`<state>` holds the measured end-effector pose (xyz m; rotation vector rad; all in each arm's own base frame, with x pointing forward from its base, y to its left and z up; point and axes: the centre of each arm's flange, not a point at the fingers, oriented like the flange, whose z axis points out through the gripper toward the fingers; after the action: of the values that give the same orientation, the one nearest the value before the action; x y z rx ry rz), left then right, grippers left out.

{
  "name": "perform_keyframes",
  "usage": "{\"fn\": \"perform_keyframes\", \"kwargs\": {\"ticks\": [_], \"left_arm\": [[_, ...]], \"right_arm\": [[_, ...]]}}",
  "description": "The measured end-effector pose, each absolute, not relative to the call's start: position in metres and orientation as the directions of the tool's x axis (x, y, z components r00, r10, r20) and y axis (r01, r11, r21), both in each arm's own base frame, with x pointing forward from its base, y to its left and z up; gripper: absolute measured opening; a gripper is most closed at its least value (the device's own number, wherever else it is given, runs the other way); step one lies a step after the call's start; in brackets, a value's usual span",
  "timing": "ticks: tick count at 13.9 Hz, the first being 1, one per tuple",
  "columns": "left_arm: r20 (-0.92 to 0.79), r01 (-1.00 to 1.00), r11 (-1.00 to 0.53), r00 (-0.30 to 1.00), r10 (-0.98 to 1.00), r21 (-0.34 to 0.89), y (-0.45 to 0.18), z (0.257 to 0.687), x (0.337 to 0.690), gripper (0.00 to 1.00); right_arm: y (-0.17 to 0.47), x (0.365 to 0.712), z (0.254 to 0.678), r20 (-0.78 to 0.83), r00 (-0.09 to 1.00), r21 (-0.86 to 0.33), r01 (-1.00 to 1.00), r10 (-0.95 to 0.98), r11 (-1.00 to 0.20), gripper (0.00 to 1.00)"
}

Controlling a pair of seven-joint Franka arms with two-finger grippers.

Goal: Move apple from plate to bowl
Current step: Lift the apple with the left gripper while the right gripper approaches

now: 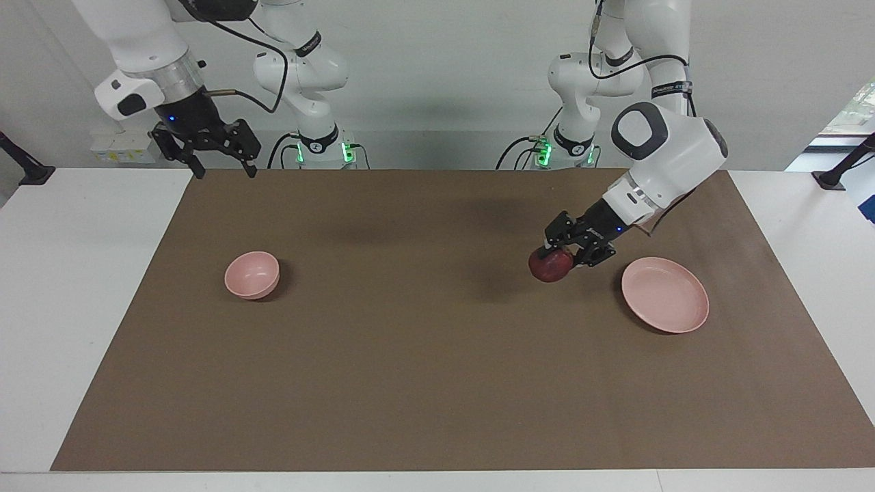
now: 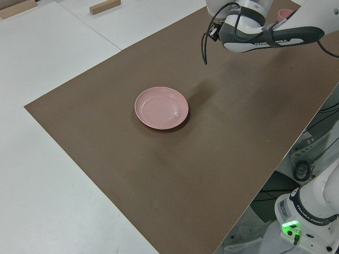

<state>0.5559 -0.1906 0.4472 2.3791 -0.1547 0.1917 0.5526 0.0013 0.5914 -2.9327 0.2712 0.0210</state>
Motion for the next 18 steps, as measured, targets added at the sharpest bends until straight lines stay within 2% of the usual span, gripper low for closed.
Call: {"fn": "perform_keyframes", "kwargs": {"ticks": [3, 6, 9, 11, 13, 18], "left_arm": [[0.166, -0.151, -0.657, 0.985, -0.04, 0.739, -0.221, 0.456, 0.545, 0.68], [0.161, -0.153, -0.635, 0.986, -0.045, 0.757, -0.234, 0.461, 0.539, 0.68], [0.154, -0.155, -0.617, 0.987, -0.055, 0.772, -0.249, 0.463, 0.533, 0.68], [0.161, -0.157, -0.614, 0.986, -0.049, 0.774, -0.256, 0.464, 0.53, 0.68], [0.175, -0.158, -0.618, 0.984, -0.034, 0.77, -0.262, 0.466, 0.529, 0.68], [0.208, -0.153, -0.631, 0.978, 0.013, 0.761, -0.285, 0.472, 0.523, 0.68]], "right_arm": [[0.025, 0.577, 0.535, -0.156, 0.931, -0.339, -0.365, -0.331, -0.867, 1.0], [0.067, 0.596, 0.499, -0.337, 0.817, -0.417, -0.576, -0.469, -0.703, 1.0], [0.124, 0.6, 0.486, -0.531, 0.612, -0.358, -0.789, -0.586, -0.499, 1.0], [0.161, 0.595, 0.488, -0.638, 0.478, -0.287, -0.875, -0.603, -0.391, 1.0], [0.171, 0.592, 0.481, -0.714, 0.373, -0.225, -0.924, -0.592, -0.31, 1.0], [0.198, 0.592, 0.449, -0.813, 0.222, -0.153, -0.974, -0.538, -0.17, 1.0]]}}
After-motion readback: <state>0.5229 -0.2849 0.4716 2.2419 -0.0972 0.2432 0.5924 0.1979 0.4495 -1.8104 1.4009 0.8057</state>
